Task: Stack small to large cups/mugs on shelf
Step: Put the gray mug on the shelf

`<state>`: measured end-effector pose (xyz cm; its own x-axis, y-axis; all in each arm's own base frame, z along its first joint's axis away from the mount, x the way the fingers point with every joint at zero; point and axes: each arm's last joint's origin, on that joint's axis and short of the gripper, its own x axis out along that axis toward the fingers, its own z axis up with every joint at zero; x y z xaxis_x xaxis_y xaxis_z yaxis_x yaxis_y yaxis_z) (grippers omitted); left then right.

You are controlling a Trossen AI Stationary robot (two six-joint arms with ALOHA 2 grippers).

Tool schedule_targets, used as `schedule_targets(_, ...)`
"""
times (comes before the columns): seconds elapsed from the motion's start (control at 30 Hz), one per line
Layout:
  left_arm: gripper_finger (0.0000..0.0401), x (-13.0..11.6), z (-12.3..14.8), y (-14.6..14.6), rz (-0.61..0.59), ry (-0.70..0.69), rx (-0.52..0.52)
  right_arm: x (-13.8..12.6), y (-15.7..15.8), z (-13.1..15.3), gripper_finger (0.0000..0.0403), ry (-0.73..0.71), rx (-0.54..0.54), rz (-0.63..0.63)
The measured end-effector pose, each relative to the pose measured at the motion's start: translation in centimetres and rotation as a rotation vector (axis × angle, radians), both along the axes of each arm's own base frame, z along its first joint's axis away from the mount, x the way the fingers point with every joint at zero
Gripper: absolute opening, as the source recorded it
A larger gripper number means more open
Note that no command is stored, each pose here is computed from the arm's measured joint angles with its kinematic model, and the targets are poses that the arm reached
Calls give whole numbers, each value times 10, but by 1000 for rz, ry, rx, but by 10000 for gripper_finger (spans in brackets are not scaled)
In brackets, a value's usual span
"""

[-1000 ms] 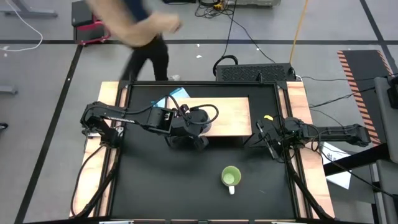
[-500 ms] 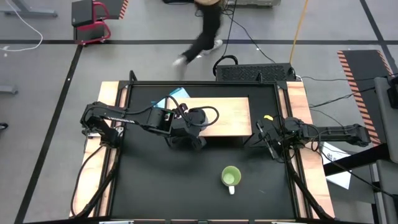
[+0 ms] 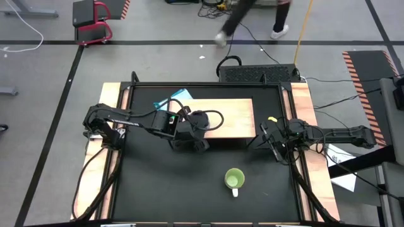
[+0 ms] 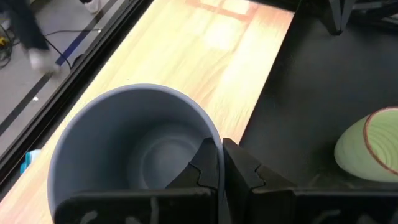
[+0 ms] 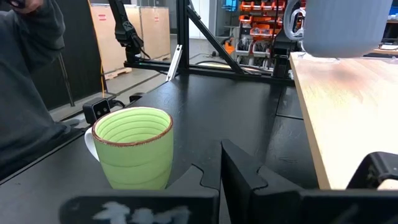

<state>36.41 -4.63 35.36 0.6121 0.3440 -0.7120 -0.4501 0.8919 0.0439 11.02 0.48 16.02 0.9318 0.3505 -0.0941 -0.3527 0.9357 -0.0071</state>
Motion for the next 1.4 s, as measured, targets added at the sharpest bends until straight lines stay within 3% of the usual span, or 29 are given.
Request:
schedule_targets(0.23,5,10,-13,-3,-9,30,-6,0,0,0,0,-1,-3,1)
schedule_targets(0.9,5,13,-19,-1,-16,51,-10,0,0,-1,0,5,-3,0)
schedule_targets(1.4,5,15,-18,28,27,60,-73,0,0,-1,0,1,-11,1)
